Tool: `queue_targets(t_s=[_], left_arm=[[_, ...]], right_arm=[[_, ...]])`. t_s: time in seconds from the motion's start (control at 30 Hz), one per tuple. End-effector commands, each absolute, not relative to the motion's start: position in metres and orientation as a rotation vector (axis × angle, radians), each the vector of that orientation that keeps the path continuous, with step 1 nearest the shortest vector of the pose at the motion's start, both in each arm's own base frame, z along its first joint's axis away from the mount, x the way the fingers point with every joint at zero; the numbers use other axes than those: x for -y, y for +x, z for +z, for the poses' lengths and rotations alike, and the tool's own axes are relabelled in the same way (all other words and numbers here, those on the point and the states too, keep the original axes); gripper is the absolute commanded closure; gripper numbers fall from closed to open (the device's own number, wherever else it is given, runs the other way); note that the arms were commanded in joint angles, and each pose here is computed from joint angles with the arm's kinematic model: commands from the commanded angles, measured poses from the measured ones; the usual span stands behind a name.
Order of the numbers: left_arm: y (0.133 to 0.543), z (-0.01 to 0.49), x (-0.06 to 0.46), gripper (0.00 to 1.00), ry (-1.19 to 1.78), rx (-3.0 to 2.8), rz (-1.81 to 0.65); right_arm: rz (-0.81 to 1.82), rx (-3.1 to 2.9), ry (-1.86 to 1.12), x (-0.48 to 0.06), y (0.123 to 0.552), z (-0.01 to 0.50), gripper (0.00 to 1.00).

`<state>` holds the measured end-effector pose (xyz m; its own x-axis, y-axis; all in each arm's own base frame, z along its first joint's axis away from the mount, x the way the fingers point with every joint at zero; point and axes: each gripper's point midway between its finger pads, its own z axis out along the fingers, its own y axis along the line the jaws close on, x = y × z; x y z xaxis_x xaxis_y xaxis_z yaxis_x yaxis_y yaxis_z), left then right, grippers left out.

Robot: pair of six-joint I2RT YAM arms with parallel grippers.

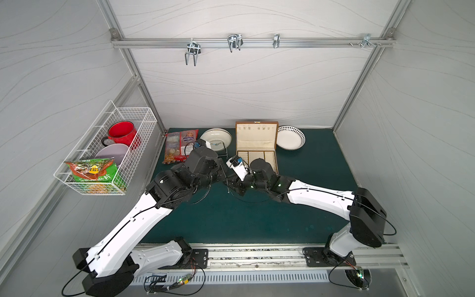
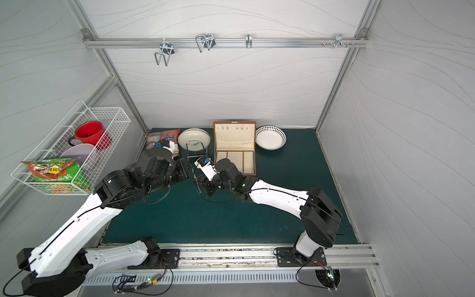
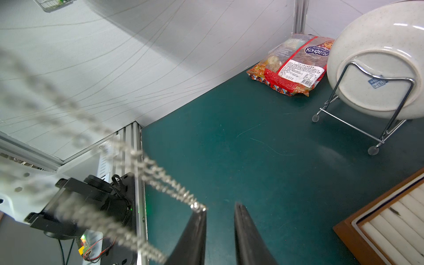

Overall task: Put jewelry chain into jewelry box
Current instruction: Pick up the necklace from the center of the board.

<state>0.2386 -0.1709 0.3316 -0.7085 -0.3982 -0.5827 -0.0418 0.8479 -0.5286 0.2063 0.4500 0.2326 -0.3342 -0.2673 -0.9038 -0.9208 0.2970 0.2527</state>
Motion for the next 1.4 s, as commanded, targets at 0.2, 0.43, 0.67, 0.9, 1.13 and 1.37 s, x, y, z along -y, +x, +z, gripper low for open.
queue_targets(t_s=[0.2,0.43,0.67,0.9,1.13,1.37], left_arm=[[0.238,0.354,0.165,1.00,-0.333,-2.228,-0.667],[0.238,0.356,0.165,1.00,-0.327,-2.223,-0.659],[0.239,0.356,0.168,1.00,-0.323,-2.228,-0.672],[0.238,0.357,0.167,1.00,-0.328,-2.225,-0.675],[0.238,0.357,0.167,1.00,-0.329,-2.225,-0.672],[0.239,0.356,0.163,1.00,-0.333,-2.222,-0.652]], right_arm=[[1.110,-1.734,-1.080,-0.459,0.199,0.243,0.69],[1.080,-1.728,-1.060,-0.447,0.198,0.241,0.65],[1.065,-1.731,-1.053,-0.450,0.202,0.237,0.64],[1.091,-1.715,-1.056,-0.458,0.203,0.242,0.66],[1.104,-1.700,-1.063,-0.464,0.203,0.244,0.70],[1.103,-1.712,-1.074,-0.465,0.202,0.241,0.97]])
